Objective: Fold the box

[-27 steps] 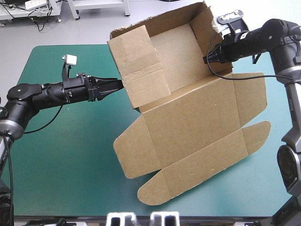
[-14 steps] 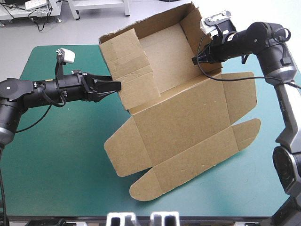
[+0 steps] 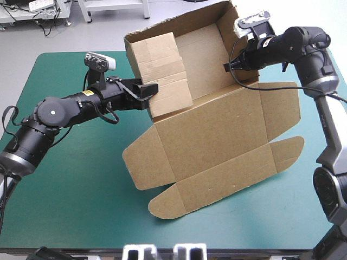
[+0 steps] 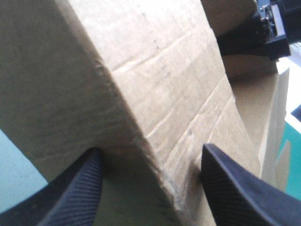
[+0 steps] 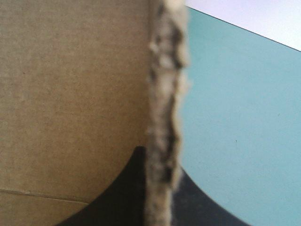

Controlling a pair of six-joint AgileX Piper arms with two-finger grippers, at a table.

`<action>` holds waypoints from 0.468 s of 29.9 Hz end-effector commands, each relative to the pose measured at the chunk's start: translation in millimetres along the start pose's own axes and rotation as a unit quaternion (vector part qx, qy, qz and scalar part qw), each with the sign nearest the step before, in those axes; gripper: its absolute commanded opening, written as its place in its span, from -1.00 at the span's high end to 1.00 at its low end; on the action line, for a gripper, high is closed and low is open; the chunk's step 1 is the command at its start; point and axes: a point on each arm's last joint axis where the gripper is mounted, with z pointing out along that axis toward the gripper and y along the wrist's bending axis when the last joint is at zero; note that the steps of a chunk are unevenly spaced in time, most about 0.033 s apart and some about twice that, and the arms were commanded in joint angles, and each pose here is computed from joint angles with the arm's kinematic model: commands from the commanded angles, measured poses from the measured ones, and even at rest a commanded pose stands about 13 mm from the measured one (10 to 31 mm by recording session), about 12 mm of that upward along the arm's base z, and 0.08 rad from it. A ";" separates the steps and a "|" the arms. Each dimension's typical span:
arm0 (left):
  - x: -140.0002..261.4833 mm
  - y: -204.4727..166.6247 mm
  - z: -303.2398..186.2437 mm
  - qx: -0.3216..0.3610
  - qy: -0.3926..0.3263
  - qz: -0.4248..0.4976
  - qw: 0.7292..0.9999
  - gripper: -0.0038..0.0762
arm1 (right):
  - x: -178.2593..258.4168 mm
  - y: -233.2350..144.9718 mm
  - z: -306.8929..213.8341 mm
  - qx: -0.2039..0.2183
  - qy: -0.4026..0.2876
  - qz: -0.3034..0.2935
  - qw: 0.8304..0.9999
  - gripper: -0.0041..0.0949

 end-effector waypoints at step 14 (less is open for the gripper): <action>-15.8 22.9 -13.5 -0.173 -0.055 -0.026 0.983 -0.18 | -31.1 54.4 -22.8 0.002 -0.119 0.013 0.993 0.96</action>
